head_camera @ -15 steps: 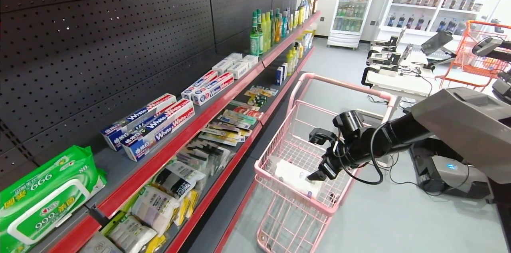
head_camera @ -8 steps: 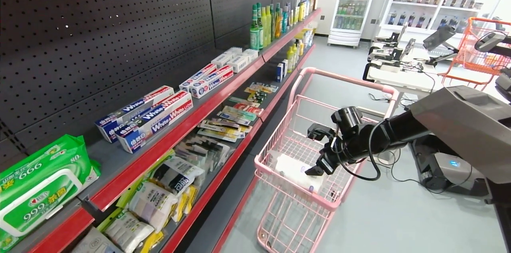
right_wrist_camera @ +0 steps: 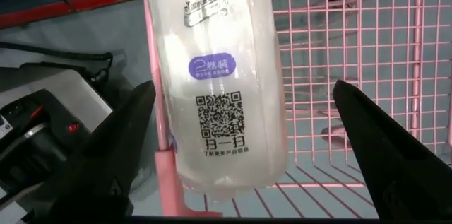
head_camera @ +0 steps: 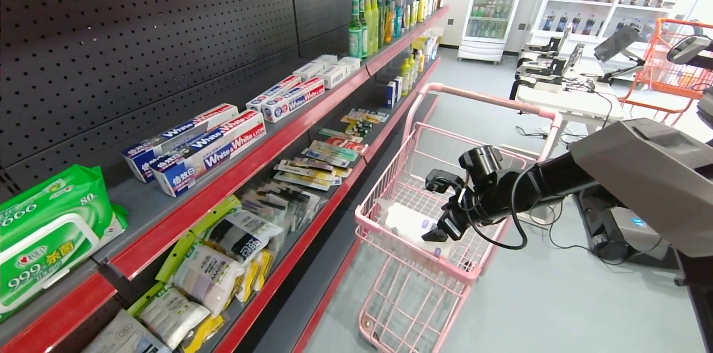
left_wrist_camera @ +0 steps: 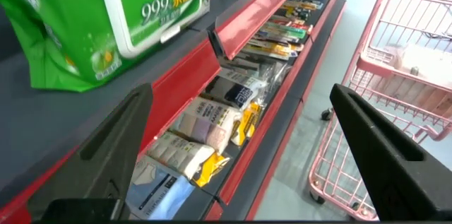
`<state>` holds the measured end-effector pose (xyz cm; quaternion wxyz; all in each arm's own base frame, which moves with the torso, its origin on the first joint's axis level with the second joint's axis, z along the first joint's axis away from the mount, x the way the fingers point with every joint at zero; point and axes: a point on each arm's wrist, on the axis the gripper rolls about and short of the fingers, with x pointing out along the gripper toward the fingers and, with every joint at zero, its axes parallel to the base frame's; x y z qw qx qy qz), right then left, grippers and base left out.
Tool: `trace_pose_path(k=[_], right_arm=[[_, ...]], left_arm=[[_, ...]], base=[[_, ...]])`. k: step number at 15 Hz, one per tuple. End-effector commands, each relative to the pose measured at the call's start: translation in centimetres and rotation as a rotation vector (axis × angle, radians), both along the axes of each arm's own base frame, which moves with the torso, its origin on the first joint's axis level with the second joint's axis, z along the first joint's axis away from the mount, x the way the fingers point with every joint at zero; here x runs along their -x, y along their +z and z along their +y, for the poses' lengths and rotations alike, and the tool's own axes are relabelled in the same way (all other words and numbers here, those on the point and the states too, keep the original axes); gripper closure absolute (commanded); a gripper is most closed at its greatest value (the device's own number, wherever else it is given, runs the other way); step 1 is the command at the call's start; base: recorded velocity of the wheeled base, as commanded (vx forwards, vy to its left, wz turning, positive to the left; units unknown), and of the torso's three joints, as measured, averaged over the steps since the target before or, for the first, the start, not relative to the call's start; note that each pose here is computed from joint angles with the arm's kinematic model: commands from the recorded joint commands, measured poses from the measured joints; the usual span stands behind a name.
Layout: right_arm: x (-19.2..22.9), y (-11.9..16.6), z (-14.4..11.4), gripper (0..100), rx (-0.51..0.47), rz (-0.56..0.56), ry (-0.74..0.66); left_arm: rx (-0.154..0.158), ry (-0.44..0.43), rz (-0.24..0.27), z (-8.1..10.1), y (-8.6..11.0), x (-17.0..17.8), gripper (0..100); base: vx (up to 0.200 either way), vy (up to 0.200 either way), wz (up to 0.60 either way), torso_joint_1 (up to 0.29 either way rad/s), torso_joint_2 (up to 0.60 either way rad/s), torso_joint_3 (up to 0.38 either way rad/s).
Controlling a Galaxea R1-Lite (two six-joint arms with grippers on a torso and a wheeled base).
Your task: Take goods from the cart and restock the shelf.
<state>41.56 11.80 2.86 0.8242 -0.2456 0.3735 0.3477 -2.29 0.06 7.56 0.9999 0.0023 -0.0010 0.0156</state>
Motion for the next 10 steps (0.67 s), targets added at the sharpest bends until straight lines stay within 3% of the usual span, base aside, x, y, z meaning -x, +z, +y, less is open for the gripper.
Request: trace_pose_path(k=[1,5,10], right_arm=[[0.0,0.4,0.2,0,-0.003,-0.011,0.005],[0.0,1.6,1.9,0,-0.042,-0.051,0.079],[-1.8,-0.1,2.3,0,-0.037,-0.049,0.081]], left_arm=[[0.0,0.001,0.001,0.0,0.0,0.0,0],[0.0,0.001,0.001,0.0,0.0,0.0,0],[0.0,0.001,0.001,0.0,0.0,0.0,0]], base=[[0.0,0.0,0.0,-0.163,0.39,0.212],[0.0,0.0,0.0,-0.09,0.2,0.112],[0.0,0.0,0.0,0.0,0.0,0.0]])
